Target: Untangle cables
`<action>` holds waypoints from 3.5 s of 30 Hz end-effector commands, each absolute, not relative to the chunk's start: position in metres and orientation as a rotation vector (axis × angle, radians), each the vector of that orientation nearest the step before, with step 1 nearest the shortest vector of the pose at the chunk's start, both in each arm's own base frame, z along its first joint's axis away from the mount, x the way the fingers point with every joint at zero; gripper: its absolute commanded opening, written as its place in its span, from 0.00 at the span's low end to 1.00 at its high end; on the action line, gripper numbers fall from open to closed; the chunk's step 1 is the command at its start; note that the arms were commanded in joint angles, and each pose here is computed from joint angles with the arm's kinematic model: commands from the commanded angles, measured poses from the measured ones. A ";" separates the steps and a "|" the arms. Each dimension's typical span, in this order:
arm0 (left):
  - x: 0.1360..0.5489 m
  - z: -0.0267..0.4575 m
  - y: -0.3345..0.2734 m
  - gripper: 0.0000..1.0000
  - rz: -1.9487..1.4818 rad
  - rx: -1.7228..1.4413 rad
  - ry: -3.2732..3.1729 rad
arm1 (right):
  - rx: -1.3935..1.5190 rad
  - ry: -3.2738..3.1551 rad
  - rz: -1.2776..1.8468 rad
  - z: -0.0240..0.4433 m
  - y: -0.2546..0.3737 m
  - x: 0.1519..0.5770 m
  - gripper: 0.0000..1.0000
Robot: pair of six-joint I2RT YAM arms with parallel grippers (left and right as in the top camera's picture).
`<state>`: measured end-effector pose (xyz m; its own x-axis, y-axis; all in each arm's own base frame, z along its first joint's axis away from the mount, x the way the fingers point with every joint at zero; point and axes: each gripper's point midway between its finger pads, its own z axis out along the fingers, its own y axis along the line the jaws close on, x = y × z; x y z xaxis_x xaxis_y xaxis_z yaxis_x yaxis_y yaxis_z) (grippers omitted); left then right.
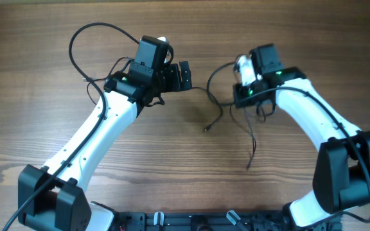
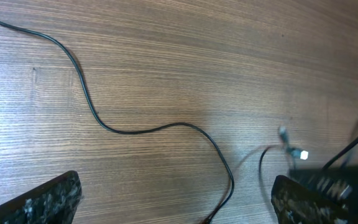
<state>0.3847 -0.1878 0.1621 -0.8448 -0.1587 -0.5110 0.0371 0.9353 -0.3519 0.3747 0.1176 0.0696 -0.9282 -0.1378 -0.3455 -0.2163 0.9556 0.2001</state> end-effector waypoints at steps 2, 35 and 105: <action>0.386 0.160 -0.185 1.00 -0.451 -0.102 2.537 | 0.113 2.351 0.040 0.177 0.018 0.486 0.04; 0.384 0.141 -0.184 1.00 -0.423 -0.105 2.595 | 0.119 1.930 -0.527 0.174 -0.248 0.575 1.00; 0.408 0.013 -0.241 0.06 -1.033 -0.670 2.799 | 0.262 2.676 0.638 0.121 0.110 0.451 1.00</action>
<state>0.4233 -0.1883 0.0082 -0.8799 -0.4751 -0.0001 -0.3898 0.7221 -0.5716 0.4515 0.1121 0.1178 -0.9171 0.2557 -0.3058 0.0864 0.8764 0.4738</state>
